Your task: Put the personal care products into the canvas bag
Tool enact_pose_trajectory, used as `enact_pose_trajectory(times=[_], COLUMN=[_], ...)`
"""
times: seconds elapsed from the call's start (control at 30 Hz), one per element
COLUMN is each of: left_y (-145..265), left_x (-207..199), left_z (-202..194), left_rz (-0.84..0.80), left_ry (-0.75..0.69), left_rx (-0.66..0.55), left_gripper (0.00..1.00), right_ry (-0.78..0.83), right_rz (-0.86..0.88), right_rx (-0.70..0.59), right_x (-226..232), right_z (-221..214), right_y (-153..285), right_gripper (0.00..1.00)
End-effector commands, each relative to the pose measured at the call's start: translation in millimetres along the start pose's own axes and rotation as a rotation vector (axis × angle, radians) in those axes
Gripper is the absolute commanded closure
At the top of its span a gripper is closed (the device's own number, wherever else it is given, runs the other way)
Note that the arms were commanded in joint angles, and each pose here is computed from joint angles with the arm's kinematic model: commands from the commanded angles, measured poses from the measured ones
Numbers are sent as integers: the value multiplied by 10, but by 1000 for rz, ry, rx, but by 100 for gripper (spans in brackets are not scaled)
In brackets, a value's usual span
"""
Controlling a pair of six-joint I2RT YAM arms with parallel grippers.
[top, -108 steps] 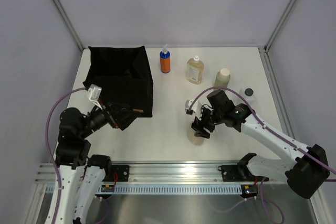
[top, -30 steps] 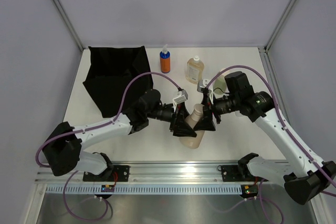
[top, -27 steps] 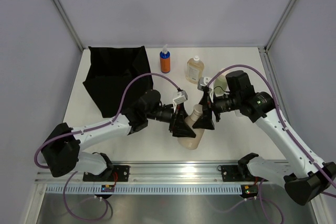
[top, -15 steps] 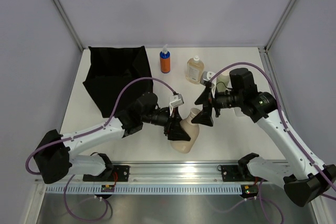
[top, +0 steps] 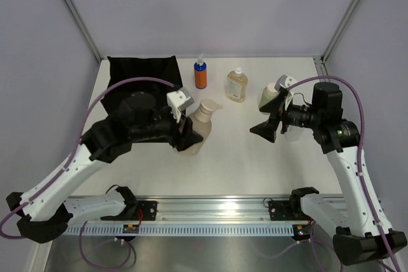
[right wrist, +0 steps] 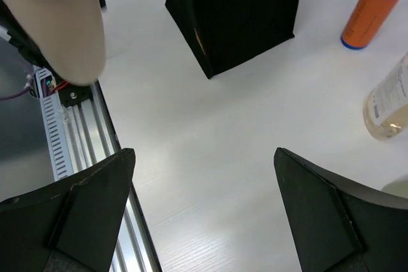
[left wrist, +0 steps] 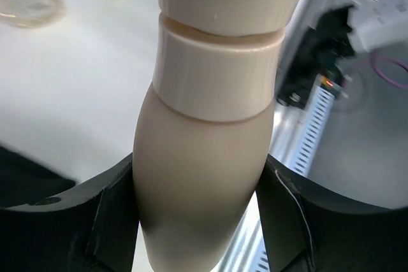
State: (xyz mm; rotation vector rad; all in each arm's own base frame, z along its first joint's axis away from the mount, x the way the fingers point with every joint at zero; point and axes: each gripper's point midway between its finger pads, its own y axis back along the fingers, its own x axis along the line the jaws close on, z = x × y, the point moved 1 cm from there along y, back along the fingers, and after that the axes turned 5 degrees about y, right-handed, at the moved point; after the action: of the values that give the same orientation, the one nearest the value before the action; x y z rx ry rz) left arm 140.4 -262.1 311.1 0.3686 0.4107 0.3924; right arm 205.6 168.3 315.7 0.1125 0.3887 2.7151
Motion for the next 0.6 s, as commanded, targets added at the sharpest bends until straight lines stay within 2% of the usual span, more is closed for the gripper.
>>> enact_pose_trajectory(times=[0.0,0.13,0.23,0.37,0.47,0.57], left_y=[655,1093,1291,1527,1588,1581], left_x=[330,639,976,1504,1753,2088], left_z=[781,1323,1587,1815,1937,1867], left_rz=[296,525,676,867,934,1047], left_ry=[-92,-169,-195,-198,-232,-280], left_rx=[-242,-363,-364,-375,-388,-302], left_gripper=[100,100,100,100,100,100], right_ry=[-21,-67,-54,-52,-65,-61], right_rz=[3,35,39,51,30,34], right_rx=[-60,-94,-92,-91,-90,-99], right_x=[-83,-116,-121,-97,-147,-132], right_z=[-13,-161,-248,-364,-405,-387], right_y=[66,69,71,73,122,144], right_gripper=[0,1,1,0,1,0])
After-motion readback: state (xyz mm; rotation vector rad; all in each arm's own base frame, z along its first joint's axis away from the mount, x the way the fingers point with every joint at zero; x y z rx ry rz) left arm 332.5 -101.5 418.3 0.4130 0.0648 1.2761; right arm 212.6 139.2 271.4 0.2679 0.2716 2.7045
